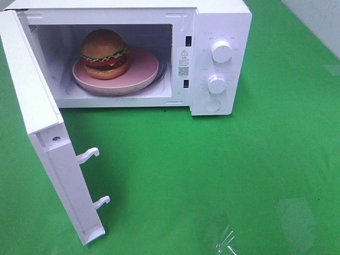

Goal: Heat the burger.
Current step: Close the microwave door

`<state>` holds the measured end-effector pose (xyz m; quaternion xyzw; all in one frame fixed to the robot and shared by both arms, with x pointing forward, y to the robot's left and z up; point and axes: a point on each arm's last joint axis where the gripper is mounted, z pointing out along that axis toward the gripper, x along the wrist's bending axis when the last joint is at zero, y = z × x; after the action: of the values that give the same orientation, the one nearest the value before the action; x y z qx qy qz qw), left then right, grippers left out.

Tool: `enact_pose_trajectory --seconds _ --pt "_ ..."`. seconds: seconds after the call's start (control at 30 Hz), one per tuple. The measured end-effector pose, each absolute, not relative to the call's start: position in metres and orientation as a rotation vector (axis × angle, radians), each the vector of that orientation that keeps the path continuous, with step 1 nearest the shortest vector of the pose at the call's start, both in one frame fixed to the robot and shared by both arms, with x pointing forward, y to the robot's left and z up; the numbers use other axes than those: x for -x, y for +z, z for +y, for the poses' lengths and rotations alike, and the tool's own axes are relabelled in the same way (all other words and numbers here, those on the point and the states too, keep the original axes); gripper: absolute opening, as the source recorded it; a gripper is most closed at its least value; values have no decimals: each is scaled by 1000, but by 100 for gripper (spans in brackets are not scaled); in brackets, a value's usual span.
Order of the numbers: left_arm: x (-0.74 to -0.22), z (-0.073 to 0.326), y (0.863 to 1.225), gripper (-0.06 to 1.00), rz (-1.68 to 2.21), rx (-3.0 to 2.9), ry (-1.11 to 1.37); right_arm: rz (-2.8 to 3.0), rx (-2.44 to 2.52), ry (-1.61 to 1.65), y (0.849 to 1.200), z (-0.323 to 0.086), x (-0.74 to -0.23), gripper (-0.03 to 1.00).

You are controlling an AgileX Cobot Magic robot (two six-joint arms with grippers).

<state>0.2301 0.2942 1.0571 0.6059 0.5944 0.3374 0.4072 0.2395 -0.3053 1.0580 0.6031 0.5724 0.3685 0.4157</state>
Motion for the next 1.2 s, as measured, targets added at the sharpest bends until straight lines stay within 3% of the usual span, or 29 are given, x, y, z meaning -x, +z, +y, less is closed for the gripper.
enact_pose_trajectory --seconds 1.2 --pt "-230 294 1057 99 1499 -1528 851 1425 -1510 932 1058 -305 -238 76"
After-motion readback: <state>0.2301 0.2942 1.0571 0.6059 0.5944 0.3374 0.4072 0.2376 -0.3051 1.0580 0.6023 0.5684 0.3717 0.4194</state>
